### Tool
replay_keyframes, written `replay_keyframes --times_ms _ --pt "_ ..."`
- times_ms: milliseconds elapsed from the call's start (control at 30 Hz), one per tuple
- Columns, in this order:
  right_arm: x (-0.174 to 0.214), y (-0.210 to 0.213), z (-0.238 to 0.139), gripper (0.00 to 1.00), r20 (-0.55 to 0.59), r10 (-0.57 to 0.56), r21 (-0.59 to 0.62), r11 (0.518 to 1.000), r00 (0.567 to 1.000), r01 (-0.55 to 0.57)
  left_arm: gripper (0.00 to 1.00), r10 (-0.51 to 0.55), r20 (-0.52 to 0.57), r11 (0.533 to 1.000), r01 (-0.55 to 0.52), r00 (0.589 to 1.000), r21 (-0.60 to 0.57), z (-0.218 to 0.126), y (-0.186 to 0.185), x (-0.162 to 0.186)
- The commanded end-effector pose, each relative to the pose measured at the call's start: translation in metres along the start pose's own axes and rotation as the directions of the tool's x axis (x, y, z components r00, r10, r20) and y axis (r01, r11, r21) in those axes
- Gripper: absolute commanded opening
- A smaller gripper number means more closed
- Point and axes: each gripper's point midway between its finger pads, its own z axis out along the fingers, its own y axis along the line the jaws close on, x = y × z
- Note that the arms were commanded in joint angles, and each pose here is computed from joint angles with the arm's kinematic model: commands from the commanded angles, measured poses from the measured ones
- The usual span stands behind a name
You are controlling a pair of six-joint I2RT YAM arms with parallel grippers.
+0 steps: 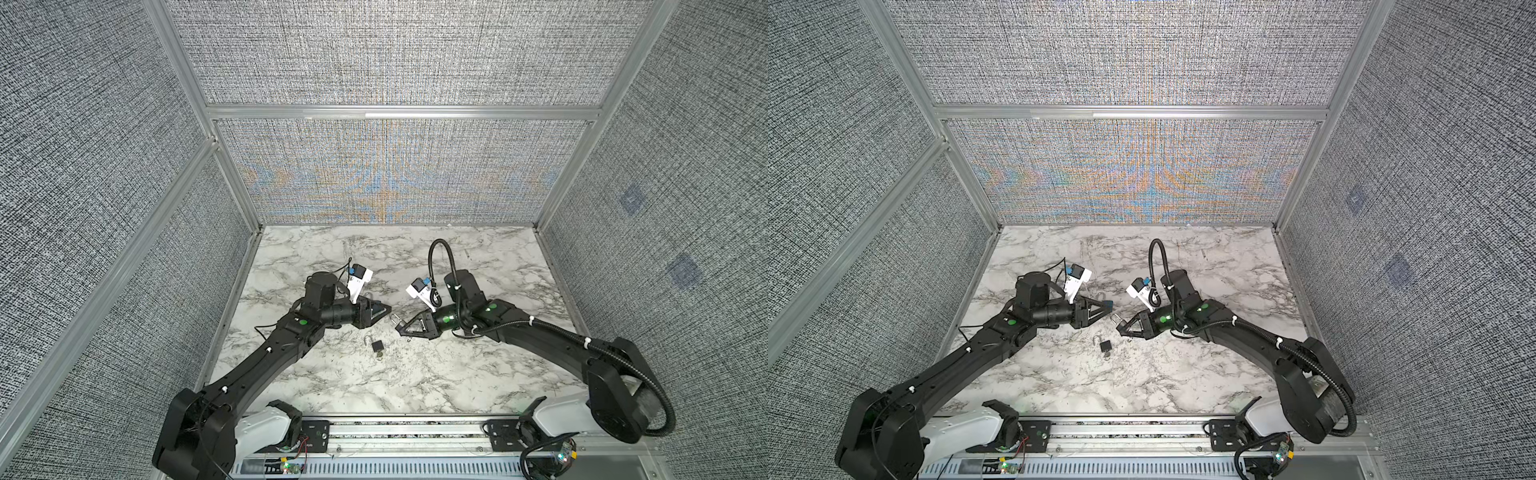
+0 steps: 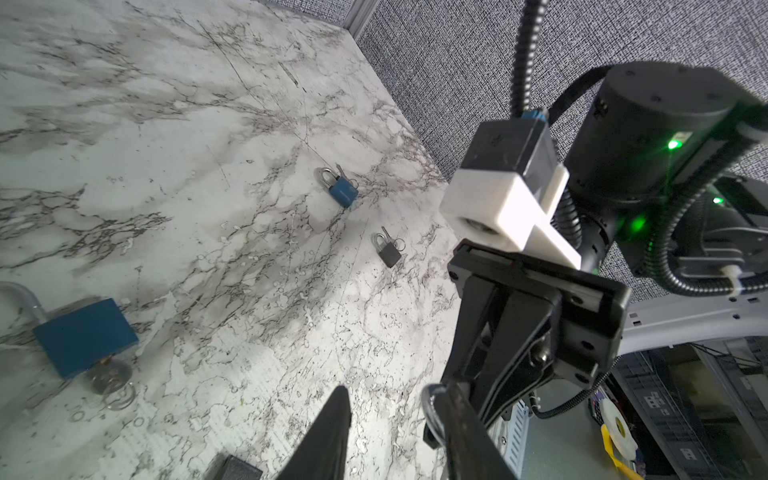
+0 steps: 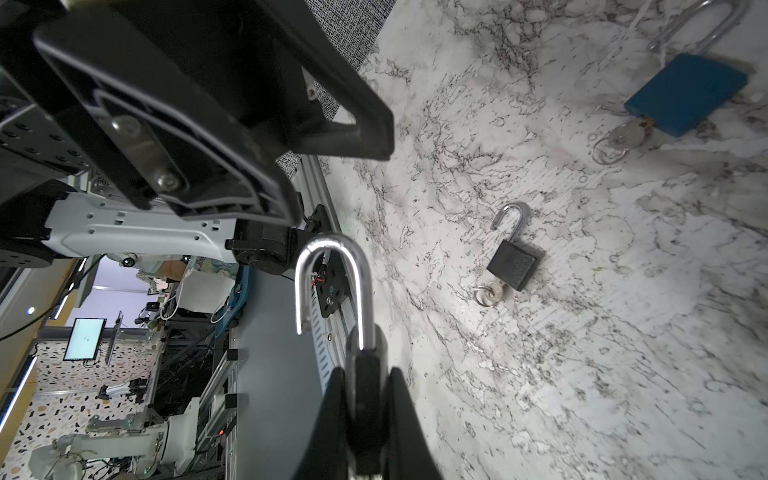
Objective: Lock with the key
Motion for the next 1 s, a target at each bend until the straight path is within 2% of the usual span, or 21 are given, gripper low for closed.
replay_keyframes --times_ms 0,367,567,967 --pt "-0.006 0.012 -0.002 0.0 0.014 -0.017 -0.071 0.997 1.0 0.018 0.4 0.015 -0.011 1.0 -0.015 1.0 0.001 0.001 0.0 0.004" --pt "-0.008 0.012 -0.006 0.0 0.02 -0.004 -0.081 0.997 1.0 0.006 0.4 0.01 0.024 1.0 -0.009 1.0 -0.018 -0.002 0.0 0.001" --pt "-0.006 0.012 -0.007 0.0 0.016 0.001 -0.086 0.996 1.0 0.0 0.39 0.023 0.066 1.0 -0.024 0.998 0.016 -0.007 -0.011 -0.007" --pt "-0.004 0.018 -0.007 0.0 -0.002 0.0 -0.133 0.991 1.0 0.0 0.33 0.024 0.039 0.993 -0.029 0.999 0.117 -0.003 -0.024 -0.004"
